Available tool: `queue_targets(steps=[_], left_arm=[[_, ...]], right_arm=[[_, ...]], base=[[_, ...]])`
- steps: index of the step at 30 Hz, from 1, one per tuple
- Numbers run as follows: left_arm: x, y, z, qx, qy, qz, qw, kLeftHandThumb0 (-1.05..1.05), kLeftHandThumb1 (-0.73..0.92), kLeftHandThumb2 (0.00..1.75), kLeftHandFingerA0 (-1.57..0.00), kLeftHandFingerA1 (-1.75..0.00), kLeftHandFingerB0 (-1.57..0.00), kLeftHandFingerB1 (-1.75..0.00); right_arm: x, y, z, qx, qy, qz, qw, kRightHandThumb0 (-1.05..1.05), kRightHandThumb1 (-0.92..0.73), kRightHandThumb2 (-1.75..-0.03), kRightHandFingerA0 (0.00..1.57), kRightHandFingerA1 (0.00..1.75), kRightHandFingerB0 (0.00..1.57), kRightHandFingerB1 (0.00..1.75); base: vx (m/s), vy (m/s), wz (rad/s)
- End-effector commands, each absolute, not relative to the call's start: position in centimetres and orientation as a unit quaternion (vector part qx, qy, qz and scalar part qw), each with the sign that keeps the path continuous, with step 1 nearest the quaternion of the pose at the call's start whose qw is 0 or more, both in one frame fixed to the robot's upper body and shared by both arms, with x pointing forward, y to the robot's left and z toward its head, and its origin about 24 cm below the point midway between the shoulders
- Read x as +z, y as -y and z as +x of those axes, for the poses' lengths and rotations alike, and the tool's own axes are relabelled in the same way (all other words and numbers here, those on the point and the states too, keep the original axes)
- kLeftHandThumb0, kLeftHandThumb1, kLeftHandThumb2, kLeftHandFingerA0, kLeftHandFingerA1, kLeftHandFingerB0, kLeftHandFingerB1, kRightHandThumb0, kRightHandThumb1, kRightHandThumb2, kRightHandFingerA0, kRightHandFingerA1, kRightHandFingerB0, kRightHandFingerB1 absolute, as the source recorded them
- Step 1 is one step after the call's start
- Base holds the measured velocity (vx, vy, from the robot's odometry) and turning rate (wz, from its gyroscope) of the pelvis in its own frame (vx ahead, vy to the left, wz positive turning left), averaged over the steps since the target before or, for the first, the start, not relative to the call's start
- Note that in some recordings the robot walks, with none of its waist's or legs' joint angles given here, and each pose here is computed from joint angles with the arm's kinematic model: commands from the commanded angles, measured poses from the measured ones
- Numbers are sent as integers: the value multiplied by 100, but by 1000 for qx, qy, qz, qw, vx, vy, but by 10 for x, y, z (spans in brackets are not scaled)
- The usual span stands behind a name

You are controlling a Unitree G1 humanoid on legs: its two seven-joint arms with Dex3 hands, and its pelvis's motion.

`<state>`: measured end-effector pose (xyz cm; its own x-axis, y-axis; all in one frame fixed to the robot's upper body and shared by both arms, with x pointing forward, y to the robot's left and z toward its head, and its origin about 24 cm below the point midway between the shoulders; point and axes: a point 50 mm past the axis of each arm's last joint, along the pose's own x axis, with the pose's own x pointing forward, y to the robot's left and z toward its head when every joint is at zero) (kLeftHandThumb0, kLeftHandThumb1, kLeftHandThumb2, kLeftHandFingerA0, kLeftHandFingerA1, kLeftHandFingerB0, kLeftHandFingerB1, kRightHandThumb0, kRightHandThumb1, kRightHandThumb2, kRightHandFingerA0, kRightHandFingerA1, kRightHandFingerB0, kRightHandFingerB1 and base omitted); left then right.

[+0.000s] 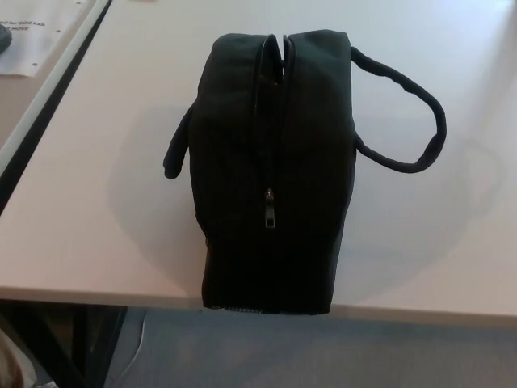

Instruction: A lunch bag is kept on the middle of the desk and the robot uses both its hands to grab the opening of the bag from the left and right and moves its hands away from each other to spread the bag open

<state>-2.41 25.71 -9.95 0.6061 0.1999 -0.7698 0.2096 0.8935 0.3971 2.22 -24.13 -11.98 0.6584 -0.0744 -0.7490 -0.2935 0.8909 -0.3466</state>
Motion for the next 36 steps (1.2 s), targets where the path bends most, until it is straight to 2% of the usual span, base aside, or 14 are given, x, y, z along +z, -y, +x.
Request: queue_targets(steps=[1,2,14,15,17,18,19,24,26,29,30,32,33,36], left_arm=[[-13,-236,-25,-44,-143,256,955,-4,32,82,-37,-58,-18,-50],[-13,-237,-25,-45,-141,258,955,-4,32,82,-38,-58,-18,-50],[21,-275,-13,54,-44,318,945,-1,39,85,-25,-53,-5,-45],[35,-292,-7,78,-2,365,928,5,52,56,-36,-37,-16,-28],[48,-306,-3,95,14,402,911,3,51,57,-35,-36,-14,-28],[57,-317,1,108,31,424,899,7,49,55,-36,-36,-12,-27],[66,-329,6,123,44,441,888,6,47,55,-33,-36,-10,-27],[112,-374,30,172,116,493,845,-6,46,54,-36,-35,-12,-26],[125,-382,38,183,139,513,827,-11,40,54,-34,-37,-11,-29],[160,-389,60,201,201,582,762,-8,42,53,-46,-38,-10,-25],[181,-389,75,196,238,593,743,-3,28,77,-35,-57,-6,-46],[198,-388,89,186,268,607,724,-7,29,78,-31,-55,-11,-47],[212,-383,109,155,292,633,700,-23,50,55,-36,-33,-22,-29],[226,-373,135,106,319,673,658,-28,53,61,-27,-33,-20,-34]], right_arm=[[-42,215,21,177,-54,-233,955,-19,-40,-86,32,56,3,44],[-41,215,21,179,-48,-238,954,-24,-56,-57,42,39,14,27],[-31,246,62,113,8,-313,943,-21,-50,-57,29,37,9,23],[-19,263,80,89,30,-361,928,-22,-51,-56,27,35,1,20],[-4,278,95,65,53,-413,907,-26,-51,-55,29,35,0,21],[7,288,105,50,64,-439,895,-24,-32,-71,18,48,0,23],[19,298,117,34,79,-468,880,-22,-48,-54,22,35,0,18],[76,334,166,-45,150,-549,821,-31,-41,-70,14,44,0,13],[88,340,175,-65,167,-559,810,-31,-48,-54,23,34,0,19],[113,351,193,-117,192,-603,766,-36,-51,-55,32,41,0,15],[130,355,208,-145,211,-603,755,-31,-49,-55,19,33,2,15],[147,356,221,-162,220,-603,749,-31,-50,-55,19,34,0,17],[167,354,239,-174,235,-602,743,-34,-41,-63,19,41,6,17],[192,347,263,-176,255,-611,729,-31,-41,-53,26,35,4,23]], base=[[0,0,0],[0,0,0],[0,0,0],[0,0,0],[0,0,0],[0,0,0],[0,0,0],[0,0,0],[0,0,0],[0,0,0],[0,0,0],[0,0,0],[0,0,0],[0,0,0]])
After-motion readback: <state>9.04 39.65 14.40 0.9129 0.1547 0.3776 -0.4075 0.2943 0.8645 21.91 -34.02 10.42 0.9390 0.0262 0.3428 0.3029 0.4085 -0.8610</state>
